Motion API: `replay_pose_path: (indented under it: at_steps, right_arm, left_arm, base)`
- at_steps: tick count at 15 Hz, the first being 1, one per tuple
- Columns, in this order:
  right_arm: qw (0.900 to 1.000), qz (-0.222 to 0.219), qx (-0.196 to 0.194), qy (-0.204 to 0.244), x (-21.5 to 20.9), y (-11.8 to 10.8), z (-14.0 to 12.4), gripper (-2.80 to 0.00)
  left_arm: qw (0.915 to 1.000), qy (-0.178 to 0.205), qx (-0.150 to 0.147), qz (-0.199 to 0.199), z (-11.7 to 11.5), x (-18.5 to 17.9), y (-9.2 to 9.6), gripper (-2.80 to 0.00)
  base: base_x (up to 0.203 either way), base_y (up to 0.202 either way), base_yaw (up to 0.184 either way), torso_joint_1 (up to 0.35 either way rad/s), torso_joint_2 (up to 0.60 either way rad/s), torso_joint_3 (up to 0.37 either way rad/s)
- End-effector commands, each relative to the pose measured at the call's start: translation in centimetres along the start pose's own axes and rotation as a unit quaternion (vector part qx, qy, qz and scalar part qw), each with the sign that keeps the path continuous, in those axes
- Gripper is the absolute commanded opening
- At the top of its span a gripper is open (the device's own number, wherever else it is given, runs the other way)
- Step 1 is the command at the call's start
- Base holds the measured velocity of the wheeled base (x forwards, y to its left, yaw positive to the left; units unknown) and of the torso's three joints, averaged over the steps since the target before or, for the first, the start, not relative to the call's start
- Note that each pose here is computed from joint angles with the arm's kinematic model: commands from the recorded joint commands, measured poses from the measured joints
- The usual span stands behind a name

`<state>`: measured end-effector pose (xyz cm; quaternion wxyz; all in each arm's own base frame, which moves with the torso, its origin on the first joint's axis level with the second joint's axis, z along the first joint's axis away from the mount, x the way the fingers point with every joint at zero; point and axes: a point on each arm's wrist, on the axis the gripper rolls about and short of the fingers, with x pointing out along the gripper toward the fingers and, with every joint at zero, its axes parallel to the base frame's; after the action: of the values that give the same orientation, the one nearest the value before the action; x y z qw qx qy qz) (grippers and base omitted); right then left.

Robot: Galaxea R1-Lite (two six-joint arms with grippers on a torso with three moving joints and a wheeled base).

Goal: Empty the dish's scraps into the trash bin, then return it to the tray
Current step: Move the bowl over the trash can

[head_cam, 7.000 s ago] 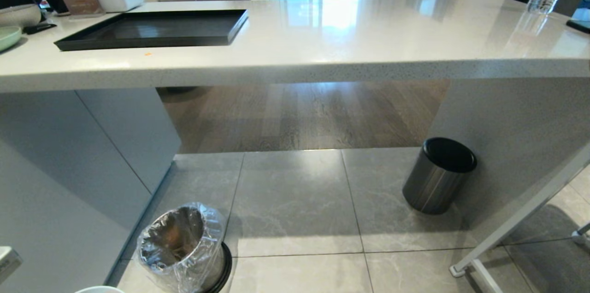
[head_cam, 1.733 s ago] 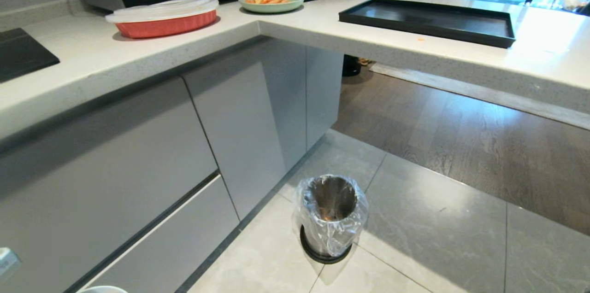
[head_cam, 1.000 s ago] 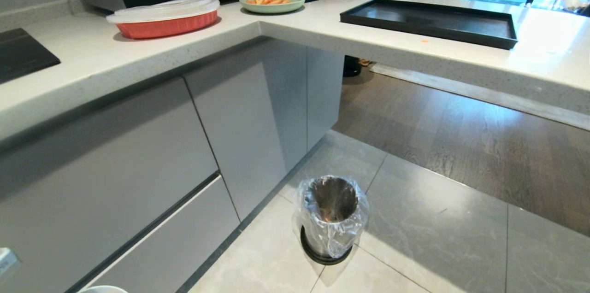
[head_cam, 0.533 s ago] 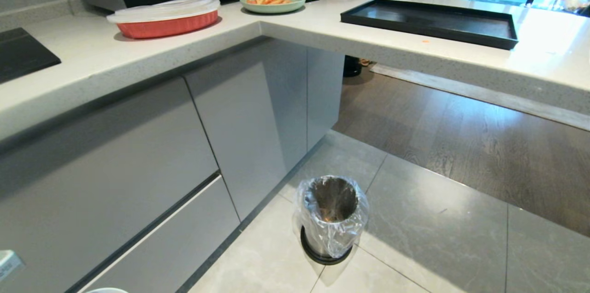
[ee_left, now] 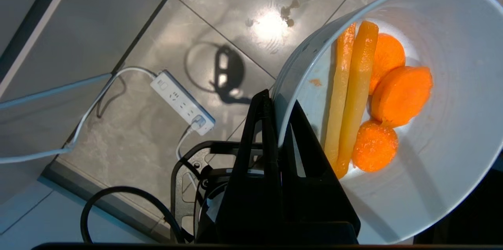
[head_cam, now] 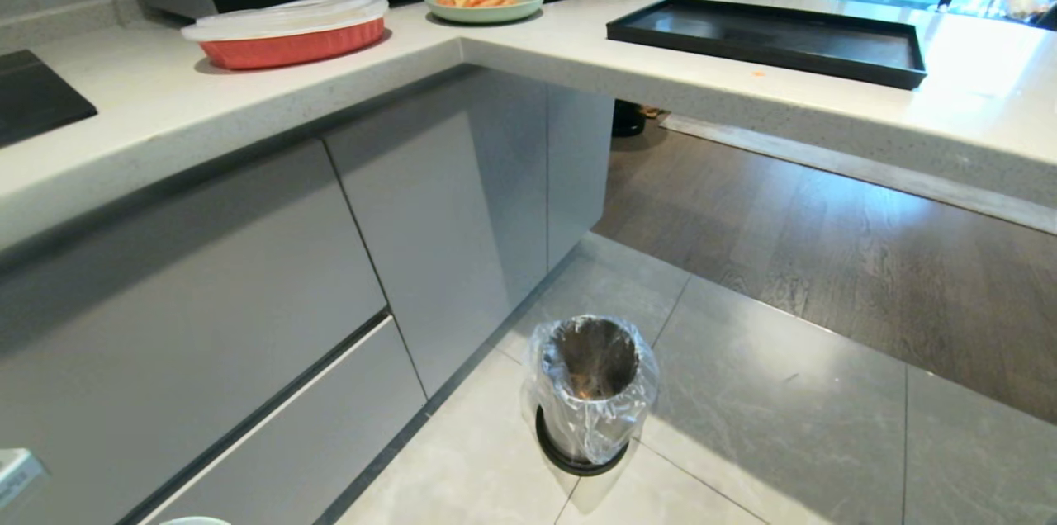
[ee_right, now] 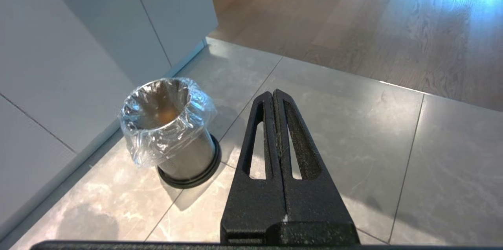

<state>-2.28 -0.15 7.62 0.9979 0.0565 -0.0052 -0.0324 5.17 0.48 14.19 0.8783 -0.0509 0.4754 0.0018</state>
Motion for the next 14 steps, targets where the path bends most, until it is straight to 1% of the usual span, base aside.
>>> replay_pose_path:
  at_steps: [1, 3, 7, 9, 11, 13, 14]
  right_arm:
    - [1.0, 0.0, 0.0, 0.0, 0.0, 0.0, 0.0, -2.8]
    - [1.0, 0.0, 0.0, 0.0, 0.0, 0.0, 0.0, -2.8]
    - [1.0, 0.0, 0.0, 0.0, 0.0, 0.0, 0.0, -2.8]
    - [1.0, 0.0, 0.0, 0.0, 0.0, 0.0, 0.0, -2.8]
    - [1.0, 0.0, 0.0, 0.0, 0.0, 0.0, 0.0, -2.8]
    - [1.0, 0.0, 0.0, 0.0, 0.0, 0.0, 0.0, -2.8]
    - [1.0, 0.0, 0.0, 0.0, 0.0, 0.0, 0.0, -2.8]
  left_arm:
    - [1.0, 0.003, -0.001, 0.0, -0.04, 0.0, 0.0, -2.8]
    - [1.0, 0.002, 0.0, -0.001, -0.01, -0.02, 0.0, -2.8]
    - [1.0, 0.002, -0.001, -0.001, -0.01, -0.02, 0.0, -2.8]
    - [1.0, 0.002, 0.002, -0.001, 0.04, -0.02, 0.0, -2.8]
    - [0.9999, 0.002, 0.014, 0.001, 0.08, -0.03, 0.01, -2.8]
    - [0.9999, 0.0, 0.017, 0.001, 0.15, -0.08, 0.01, -2.8]
    - [0.9999, 0.0, 0.017, 0.001, 0.18, -0.1, 0.01, -2.8]
  base:
    - [-0.007, -0.051, 0.017, 0.013, 0.0, 0.001]
    - [-0.002, -0.125, 0.007, -0.003, 0.0, 0.01]
    - [0.0, -0.193, 0.001, 0.004, 0.0, 0.002]
    - [0.0, -0.196, -0.001, 0.003, 0.0, 0.001]
    - [0.0, -0.185, -0.001, 0.003, 0.0, 0.0]
    - [0.0, -0.109, 0.0, 0.003, 0.0, 0.002]
    - [0.0, 0.0, 0.0, 0.0, 0.0, 0.0]
